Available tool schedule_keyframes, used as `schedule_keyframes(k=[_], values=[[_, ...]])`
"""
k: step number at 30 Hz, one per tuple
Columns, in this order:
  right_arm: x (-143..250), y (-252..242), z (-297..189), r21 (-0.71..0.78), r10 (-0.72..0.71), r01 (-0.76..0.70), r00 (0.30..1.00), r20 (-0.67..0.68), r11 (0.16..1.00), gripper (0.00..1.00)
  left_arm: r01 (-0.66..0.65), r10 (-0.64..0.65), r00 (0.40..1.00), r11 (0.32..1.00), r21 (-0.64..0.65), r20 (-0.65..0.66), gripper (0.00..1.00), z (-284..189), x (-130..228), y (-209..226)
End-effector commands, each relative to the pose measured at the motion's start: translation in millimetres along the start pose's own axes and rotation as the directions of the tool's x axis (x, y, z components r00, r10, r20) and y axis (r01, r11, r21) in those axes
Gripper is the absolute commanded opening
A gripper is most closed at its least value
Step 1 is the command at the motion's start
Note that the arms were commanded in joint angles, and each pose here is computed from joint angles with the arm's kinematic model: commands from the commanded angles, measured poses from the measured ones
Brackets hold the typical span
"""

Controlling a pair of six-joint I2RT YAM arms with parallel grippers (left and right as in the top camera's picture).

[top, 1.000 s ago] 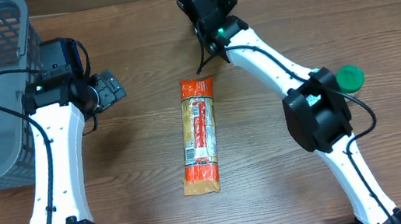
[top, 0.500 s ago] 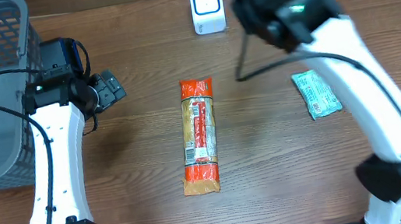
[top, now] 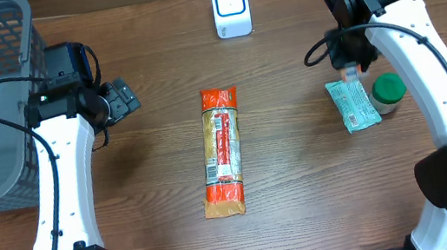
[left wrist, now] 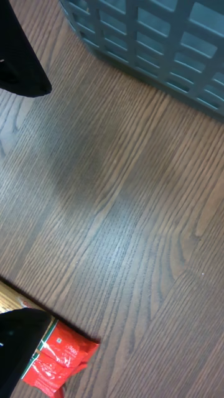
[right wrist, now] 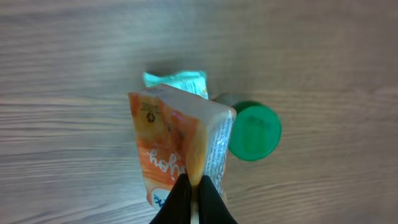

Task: Scan the item barcode
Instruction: 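Move the orange box back and lower it beside the teal pack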

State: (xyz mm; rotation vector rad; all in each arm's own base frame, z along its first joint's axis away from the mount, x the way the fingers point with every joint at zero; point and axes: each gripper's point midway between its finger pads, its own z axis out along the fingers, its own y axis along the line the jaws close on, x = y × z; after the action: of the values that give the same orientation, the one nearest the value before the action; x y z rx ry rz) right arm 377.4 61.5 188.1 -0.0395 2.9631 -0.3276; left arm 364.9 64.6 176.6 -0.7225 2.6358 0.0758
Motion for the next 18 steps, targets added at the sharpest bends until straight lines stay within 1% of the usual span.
schedule_keyframes(k=[1,5,10,15,18], values=[[15,-1,32,-0.002,0.024,-0.024,0.996,-0.082,1.000,0.04,-0.013,0.013,1.000,1.000,-0.006,-0.009,1.00,3,2,1],[29,8,68,-0.011,0.017,-0.019,0.991,-0.130,1.000,0.04,-0.013,0.013,1.000,1.000,-0.006,-0.009,1.00,3,2,1],[37,19,102,-0.034,0.017,-0.022,0.992,-0.128,0.999,0.04,-0.013,0.013,1.000,1.000,-0.006,-0.009,1.00,3,2,1],[38,27,116,-0.061,0.019,-0.026,0.993,-0.115,0.998,0.04,-0.013,0.013,1.000,1.000,-0.006,-0.009,1.00,3,2,1],[36,44,115,-0.162,0.004,-0.023,0.994,-0.113,0.987,0.04,-0.013,0.013,1.000,1.000,-0.006,-0.009,1.00,3,2,1]])
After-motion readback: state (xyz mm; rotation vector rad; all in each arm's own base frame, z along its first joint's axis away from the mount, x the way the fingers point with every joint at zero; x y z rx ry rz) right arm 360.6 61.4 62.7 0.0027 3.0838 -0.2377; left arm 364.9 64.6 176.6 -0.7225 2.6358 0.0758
